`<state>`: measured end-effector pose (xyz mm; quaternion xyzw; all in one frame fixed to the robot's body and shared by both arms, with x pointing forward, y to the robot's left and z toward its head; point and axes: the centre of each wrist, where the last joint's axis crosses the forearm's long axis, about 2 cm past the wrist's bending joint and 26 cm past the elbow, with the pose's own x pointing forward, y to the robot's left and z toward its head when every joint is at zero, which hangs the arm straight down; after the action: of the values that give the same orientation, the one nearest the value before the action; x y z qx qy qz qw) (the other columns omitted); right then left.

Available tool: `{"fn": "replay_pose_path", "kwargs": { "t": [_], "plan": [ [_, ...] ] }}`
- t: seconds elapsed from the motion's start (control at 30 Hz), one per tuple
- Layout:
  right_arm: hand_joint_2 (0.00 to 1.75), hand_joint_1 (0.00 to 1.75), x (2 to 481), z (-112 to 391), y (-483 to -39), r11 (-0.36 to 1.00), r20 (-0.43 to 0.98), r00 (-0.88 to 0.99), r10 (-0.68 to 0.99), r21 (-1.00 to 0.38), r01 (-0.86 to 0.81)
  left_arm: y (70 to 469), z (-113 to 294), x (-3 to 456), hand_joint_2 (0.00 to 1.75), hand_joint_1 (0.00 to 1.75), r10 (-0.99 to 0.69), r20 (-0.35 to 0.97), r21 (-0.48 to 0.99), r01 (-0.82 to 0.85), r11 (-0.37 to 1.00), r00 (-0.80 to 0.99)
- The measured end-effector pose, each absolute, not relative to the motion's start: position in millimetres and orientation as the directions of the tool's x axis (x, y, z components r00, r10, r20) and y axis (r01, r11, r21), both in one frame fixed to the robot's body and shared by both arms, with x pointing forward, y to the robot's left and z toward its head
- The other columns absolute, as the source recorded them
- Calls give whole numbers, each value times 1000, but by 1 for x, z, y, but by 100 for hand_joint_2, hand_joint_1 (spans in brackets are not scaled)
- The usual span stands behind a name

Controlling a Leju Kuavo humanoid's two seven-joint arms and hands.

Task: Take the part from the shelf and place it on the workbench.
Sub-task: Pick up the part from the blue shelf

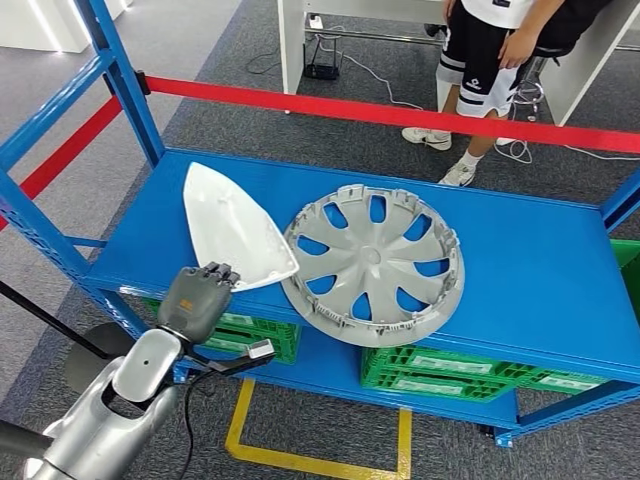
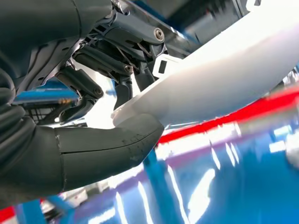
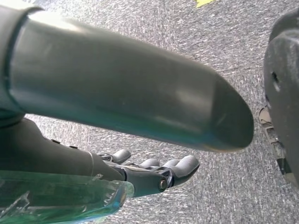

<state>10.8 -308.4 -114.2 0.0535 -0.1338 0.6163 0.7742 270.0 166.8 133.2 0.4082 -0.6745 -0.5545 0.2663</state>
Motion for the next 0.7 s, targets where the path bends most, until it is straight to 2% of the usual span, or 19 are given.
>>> {"fn": "replay_pose_path", "kwargs": {
  "t": [0.4,0.7],
  "plan": [
    [0,0,9,-114,-309,229,276,199,940,-81,-970,160,191,260,175,175,-827,-107,866,-461,195,-551],
    [0,0,9,-114,-309,229,286,197,938,-83,-970,160,202,256,175,175,-814,-109,847,-482,225,-571]
  ]
}}
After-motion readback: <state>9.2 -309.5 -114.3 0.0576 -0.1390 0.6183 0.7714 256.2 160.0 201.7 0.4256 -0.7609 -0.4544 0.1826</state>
